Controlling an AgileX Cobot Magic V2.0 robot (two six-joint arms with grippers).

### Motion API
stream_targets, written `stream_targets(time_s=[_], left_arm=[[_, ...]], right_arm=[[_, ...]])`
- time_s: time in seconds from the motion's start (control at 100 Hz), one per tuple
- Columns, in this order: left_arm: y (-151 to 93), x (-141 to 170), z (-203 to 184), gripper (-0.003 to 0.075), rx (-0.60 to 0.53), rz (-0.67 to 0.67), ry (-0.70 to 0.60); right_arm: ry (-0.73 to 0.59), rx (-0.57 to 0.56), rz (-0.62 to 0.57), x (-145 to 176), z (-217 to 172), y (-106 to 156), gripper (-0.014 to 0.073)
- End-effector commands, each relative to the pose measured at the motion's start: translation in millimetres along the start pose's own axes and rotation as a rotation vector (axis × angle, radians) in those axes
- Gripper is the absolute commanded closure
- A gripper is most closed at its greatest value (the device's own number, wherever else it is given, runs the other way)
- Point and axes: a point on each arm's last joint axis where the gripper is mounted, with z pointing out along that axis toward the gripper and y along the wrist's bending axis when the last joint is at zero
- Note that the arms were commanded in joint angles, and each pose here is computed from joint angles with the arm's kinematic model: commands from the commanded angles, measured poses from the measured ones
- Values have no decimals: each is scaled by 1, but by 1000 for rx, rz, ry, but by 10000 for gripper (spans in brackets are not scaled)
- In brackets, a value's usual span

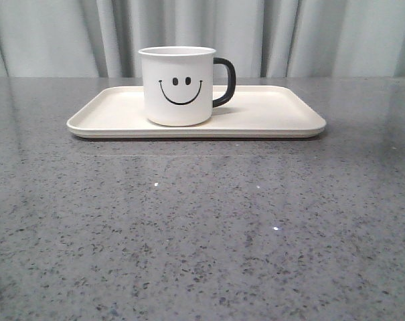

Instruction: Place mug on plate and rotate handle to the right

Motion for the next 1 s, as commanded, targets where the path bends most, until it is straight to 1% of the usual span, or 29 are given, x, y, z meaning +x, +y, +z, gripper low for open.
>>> stream_targets(time_s=[0.0, 0.1, 0.37, 0.52, 0.66, 0.83, 0.99], left_arm=[[-3, -10, -9, 739, 36, -8, -124], [-2, -3, -15, 739, 40, -7, -143], [3, 19, -25, 739, 48, -6, -181], [5, 29, -27, 739, 49, -6, -188], [7, 36, -29, 739, 55, -6, -230], [10, 46, -28, 739, 53, -7, -226], [12, 50, -24, 739, 46, -3, -211]], right_arm=[[-165, 50, 8, 4, -30, 4, 658], [-193, 68, 18, 29, -35, 9, 658], [-321, 106, 67, 95, -53, 25, 658], [-341, 121, 81, 134, -53, 33, 658], [-358, 133, 85, 166, -56, 40, 658], [-422, 159, 86, 198, -61, 46, 658], [-509, 191, 86, 214, -66, 49, 658]])
